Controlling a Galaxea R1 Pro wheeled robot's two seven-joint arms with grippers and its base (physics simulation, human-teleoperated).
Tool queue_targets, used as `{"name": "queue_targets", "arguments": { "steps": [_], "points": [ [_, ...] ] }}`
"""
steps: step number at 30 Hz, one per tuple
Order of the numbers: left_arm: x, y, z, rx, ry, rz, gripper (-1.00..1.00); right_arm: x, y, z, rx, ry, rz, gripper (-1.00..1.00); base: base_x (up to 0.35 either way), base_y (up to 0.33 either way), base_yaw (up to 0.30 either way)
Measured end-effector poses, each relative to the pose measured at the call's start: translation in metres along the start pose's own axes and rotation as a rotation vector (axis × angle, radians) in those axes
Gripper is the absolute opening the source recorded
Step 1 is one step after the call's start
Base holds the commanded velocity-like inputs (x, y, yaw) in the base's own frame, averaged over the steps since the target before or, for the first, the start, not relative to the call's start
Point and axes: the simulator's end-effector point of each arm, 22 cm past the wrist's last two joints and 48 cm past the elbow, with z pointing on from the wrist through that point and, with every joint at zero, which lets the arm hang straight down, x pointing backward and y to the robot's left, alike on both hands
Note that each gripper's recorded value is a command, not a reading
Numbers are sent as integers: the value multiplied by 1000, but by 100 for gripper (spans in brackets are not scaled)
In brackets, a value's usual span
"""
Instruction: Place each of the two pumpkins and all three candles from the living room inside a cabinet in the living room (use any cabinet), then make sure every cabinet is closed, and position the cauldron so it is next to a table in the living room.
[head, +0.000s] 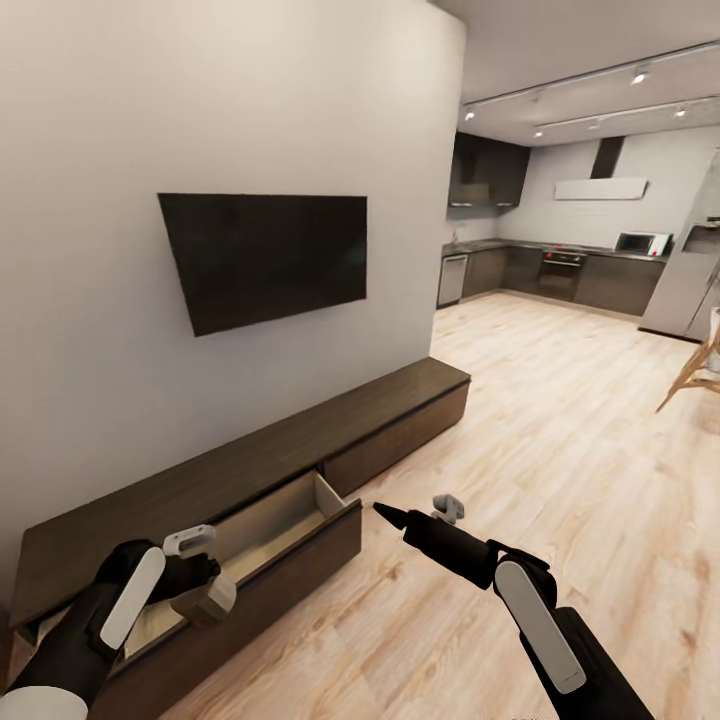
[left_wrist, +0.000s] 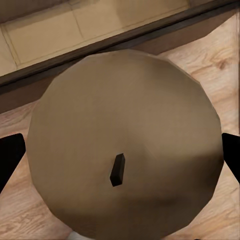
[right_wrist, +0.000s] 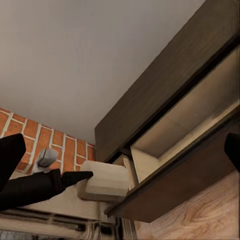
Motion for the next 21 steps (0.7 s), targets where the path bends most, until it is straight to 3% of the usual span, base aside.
{"name": "queue_targets", "arguments": {
  "steps": [4,10,21],
  "points": [
    [-1,-1,-2,2,-4,1,-100,0,-1,-1,2,0,2,100,0,0,-223],
    [-3,-1,-4,3,-10,3,-100,2,1,0,-16,0,50,100,0,0,-223],
    [-6,-4,-9,8,-21,6,-100,-1,3,-4,-20,-6,50,100,0,0,-223]
  ]
}}
